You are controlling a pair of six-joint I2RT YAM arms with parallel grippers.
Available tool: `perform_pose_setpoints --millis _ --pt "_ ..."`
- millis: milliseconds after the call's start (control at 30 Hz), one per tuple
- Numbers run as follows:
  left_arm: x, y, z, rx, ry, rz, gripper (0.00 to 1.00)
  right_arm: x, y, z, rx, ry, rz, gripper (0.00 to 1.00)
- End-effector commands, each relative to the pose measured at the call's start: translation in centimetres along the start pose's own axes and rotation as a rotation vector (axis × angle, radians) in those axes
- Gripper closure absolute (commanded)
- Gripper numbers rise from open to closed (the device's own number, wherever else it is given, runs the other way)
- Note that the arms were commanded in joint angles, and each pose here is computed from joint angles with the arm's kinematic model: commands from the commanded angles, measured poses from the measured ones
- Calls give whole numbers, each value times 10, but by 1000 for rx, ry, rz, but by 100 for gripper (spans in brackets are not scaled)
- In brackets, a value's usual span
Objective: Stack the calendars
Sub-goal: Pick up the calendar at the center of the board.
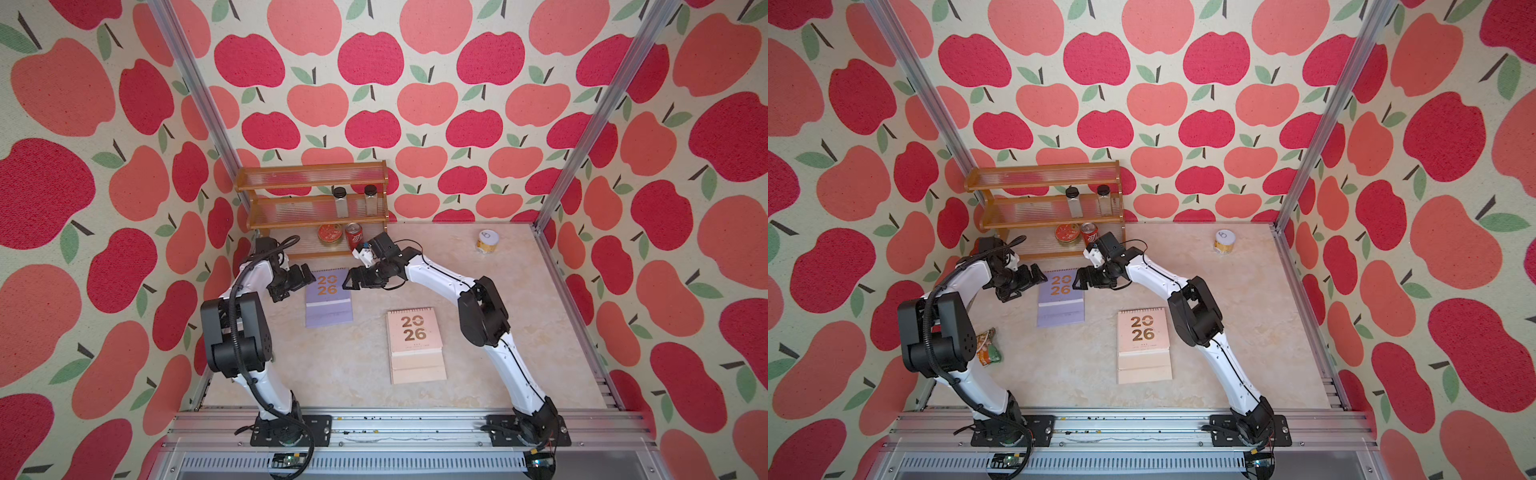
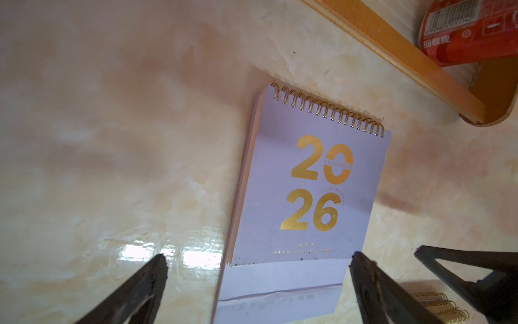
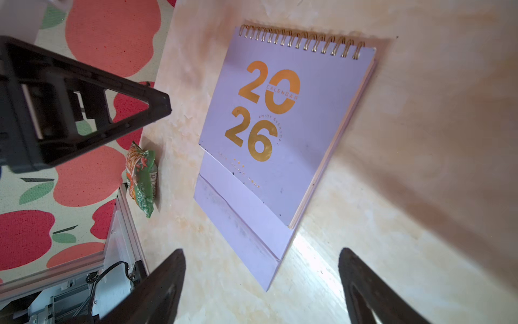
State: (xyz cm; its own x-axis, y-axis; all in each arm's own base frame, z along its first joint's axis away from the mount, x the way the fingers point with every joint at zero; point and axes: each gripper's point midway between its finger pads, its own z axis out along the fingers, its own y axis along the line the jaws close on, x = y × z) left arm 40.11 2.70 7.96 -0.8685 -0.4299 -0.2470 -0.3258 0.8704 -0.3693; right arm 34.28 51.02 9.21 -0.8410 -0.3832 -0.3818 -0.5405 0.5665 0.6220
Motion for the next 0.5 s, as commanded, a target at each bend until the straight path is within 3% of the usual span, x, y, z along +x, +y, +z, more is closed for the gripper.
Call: perform_pose_setpoints --millis 0,467 --pt "-11 -11 4 47 -16 -41 1 13 -9 10 36 53 54 13" --pt "14 -11 39 82 107 -103 0 23 -22 29 67 82 90 14"
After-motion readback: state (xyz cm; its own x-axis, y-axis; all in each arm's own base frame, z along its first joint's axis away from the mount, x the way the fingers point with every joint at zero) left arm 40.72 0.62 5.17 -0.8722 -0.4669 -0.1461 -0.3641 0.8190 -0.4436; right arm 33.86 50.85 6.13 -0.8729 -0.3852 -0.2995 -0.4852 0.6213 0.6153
